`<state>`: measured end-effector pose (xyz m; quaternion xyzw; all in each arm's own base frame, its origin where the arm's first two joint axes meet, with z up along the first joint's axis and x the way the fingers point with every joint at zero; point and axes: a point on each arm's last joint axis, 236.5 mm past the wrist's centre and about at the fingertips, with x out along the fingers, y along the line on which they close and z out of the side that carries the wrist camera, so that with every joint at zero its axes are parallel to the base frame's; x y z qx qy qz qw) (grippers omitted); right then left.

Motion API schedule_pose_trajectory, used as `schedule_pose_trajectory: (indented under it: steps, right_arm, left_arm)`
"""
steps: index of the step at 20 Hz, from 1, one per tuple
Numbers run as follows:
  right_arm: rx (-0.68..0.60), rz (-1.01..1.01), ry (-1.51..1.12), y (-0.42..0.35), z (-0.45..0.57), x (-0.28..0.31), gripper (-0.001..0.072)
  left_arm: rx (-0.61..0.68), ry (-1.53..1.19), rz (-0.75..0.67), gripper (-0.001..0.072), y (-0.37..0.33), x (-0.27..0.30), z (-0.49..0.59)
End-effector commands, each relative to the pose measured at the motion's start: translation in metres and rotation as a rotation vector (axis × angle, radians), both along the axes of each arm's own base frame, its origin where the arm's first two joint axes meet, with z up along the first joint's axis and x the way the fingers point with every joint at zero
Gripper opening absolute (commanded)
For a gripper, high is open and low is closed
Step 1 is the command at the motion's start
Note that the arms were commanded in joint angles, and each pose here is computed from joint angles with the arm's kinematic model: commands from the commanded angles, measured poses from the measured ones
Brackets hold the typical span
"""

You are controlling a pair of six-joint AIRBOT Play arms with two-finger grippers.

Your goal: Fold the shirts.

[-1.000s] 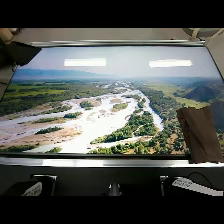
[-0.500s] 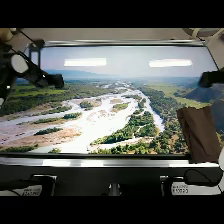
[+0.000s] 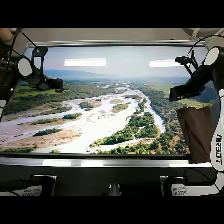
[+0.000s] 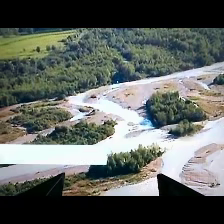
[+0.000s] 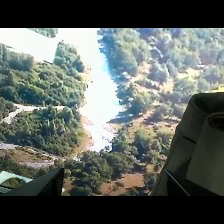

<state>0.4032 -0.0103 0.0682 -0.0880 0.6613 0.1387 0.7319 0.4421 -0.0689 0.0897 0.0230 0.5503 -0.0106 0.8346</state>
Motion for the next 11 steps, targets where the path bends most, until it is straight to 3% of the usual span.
schedule_pose_trajectory:
  steps: [1, 11]
  right_arm:
    - [0.001, -0.006, 0.011, 0.0038, -0.0030, -0.0016, 0.0691]
    - [0.001, -0.006, 0.011, 0.0039, -0.0030, -0.0016, 0.0691]
  left_arm:
    - [0.003, -0.005, 0.002, 0.0713, 0.0004, 0.0020, -0.0010]
    - [0.005, 0.005, 0.002, 0.0714, 0.0002, 0.0026, -0.0052]
